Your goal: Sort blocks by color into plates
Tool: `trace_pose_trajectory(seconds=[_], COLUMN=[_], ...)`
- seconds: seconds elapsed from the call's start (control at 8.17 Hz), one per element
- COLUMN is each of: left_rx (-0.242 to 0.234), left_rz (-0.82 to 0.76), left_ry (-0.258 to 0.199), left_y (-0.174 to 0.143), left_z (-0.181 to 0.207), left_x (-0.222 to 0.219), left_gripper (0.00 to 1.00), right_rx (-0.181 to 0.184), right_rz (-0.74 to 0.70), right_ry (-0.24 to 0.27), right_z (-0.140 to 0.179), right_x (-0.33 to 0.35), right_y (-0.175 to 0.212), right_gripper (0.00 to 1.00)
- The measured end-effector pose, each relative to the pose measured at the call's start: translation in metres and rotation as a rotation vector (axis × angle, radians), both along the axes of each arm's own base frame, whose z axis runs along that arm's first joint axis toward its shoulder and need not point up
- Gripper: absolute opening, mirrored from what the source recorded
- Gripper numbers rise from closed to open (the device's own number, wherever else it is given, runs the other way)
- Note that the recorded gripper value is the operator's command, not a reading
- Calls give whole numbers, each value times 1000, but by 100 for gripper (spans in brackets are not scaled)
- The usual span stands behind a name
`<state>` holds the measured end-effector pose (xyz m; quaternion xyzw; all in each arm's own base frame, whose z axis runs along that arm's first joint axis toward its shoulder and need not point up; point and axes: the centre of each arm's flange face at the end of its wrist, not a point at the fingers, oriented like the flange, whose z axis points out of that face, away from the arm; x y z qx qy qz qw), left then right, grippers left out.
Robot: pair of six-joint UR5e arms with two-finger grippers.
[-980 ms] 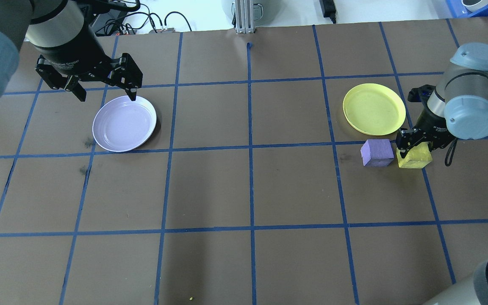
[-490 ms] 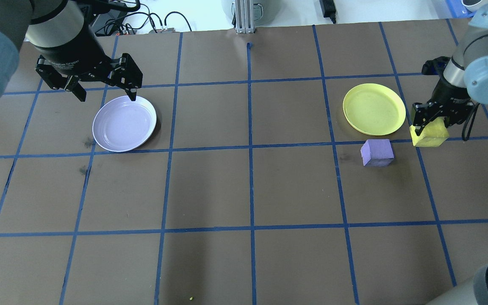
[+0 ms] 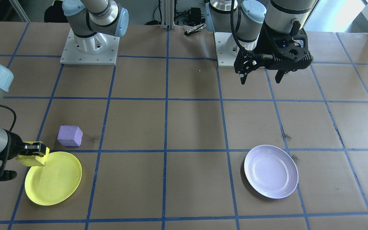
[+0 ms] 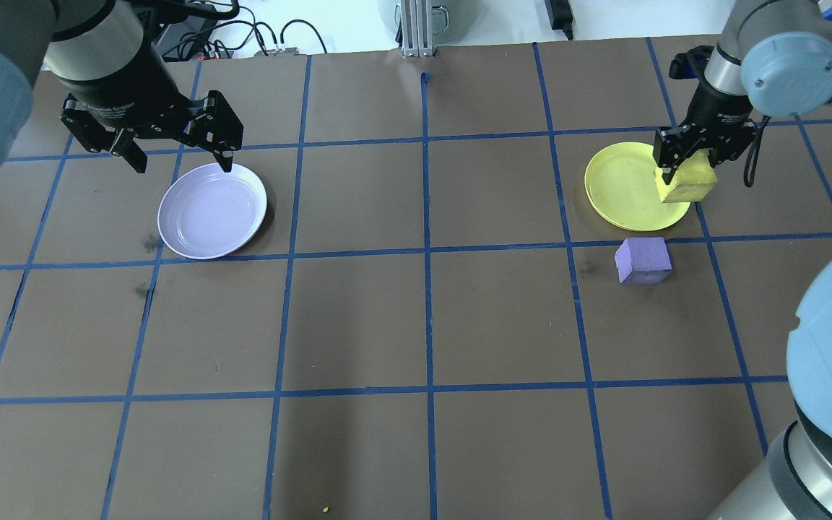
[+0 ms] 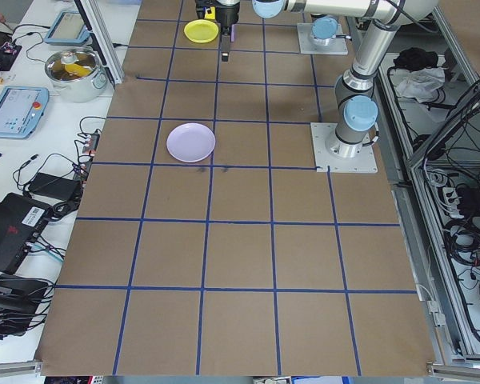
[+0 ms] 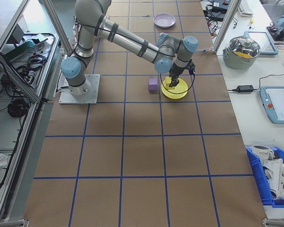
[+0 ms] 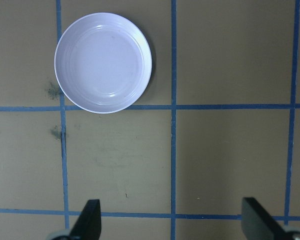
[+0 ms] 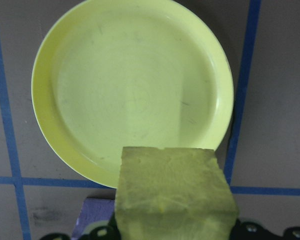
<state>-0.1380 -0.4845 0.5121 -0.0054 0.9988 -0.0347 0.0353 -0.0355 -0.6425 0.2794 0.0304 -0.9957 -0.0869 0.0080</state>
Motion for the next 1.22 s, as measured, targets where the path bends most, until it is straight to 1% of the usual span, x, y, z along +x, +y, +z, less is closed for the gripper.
trace_pose_trajectory(seconds=[0.24, 0.37, 0.49, 0.61, 0.86, 0.98, 1.22], left_rx=[0, 0, 0, -1, -3, -4, -4], left_rz=[0, 0, 1, 1, 3, 3, 3], left_ry=[0, 0, 0, 0, 0, 0, 1], left_y=[0, 0, 0, 0, -1, -1, -1], left_z=[0, 0, 0, 0, 0, 0, 0], left_x=[0, 0, 0, 1, 1, 1, 1], left_gripper=[100, 100, 100, 100, 100, 100, 100], right_rx=[-3, -1, 3, 3, 1, 0, -3], right_rz=[37, 45, 49, 50, 50, 49, 33], right_ry=[-8, -8, -9, -8, -9, -8, -4], right_z=[-16, -23, -30, -35, -39, -38, -33], right_x=[23, 28, 29, 30, 30, 30, 31], right_y=[-18, -22, -24, -26, -28, -27, -24], right_gripper=[34, 45, 74, 85, 95, 96, 94])
